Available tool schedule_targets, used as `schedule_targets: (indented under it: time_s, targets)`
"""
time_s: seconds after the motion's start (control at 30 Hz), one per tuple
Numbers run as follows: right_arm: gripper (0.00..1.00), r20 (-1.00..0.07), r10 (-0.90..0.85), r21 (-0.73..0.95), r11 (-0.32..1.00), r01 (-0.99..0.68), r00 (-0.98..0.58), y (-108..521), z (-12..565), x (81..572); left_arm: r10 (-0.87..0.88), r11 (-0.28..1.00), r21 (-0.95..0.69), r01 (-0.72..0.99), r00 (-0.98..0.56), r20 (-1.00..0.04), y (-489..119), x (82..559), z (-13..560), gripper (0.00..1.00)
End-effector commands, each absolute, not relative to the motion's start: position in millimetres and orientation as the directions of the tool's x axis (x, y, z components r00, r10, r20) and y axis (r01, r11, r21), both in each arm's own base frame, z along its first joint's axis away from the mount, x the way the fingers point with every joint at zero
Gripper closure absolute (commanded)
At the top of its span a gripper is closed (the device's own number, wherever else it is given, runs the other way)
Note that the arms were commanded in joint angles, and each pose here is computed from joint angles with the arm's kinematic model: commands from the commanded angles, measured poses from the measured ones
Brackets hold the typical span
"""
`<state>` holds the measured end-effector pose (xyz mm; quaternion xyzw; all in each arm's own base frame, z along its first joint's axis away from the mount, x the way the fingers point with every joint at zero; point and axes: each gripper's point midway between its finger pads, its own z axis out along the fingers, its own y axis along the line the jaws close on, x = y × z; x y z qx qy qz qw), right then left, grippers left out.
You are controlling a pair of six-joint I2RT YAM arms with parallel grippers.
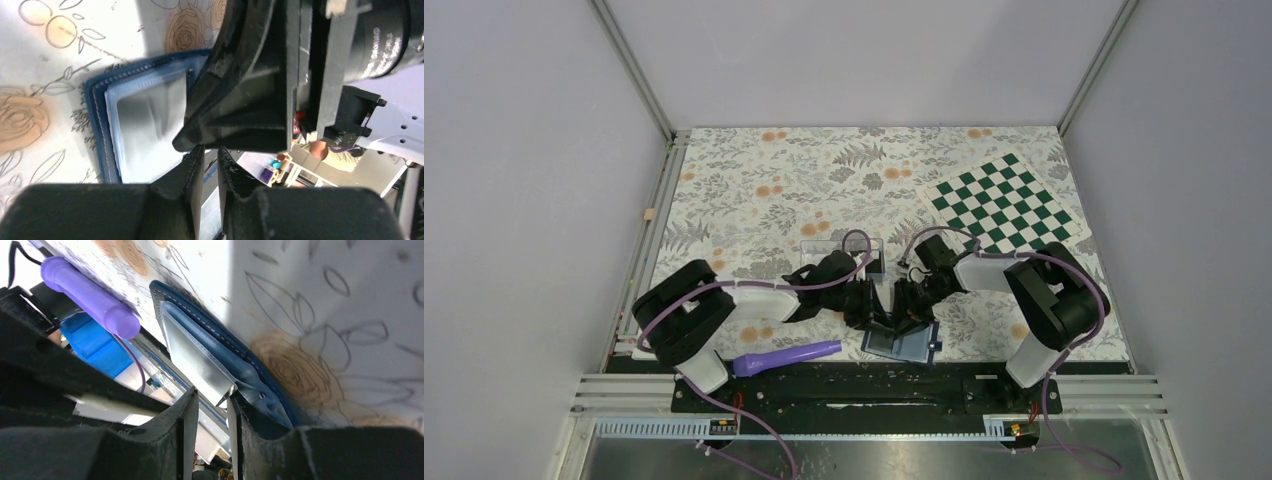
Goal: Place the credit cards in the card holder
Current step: Insert the credit card into the card holder.
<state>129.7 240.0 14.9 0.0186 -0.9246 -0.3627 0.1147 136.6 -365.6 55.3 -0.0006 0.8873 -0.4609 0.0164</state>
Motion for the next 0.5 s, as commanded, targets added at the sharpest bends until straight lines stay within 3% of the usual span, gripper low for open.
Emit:
schedule_targets:
  time_s: [0.0,0.1,0.2,0.3,0.47]
  targets:
    - [0.64,0.084,-0.12,0.71,0.704,-0.025,-0.989,254.9,11.6,157.4,-0.058,0.608,-0.791,0.065,-0.99,-0.126,-357.0,148.2,76.3,0.85]
    - [0.59,0.048,-0.152,0.685,0.724,-0.078,-0.987,255.2,19.0,164.6,-0.088,0.715,-0.697,0.053,-0.982,-0.166,-336.2,155.0,70.5,0.84]
    - [0.5,0.025,-0.186,0.614,0.778,-0.131,-0.982,247.1,25.5,168.5,-0.09,0.79,-0.612,0.037,-0.98,-0.175,-317.8,155.0,62.6,0.72]
    - [0.4,0.007,-0.203,0.563,0.81,-0.164,-0.979,241.1,33.0,170.8,-0.074,0.801,-0.597,0.041,-0.983,-0.166,-317.9,153.8,56.9,0.65]
    - [0.32,0.005,-0.216,0.486,0.854,-0.187,-0.976,227.3,35.3,167.9,-0.074,0.802,-0.596,0.029,-0.986,-0.149,-325.7,157.2,50.5,0.65]
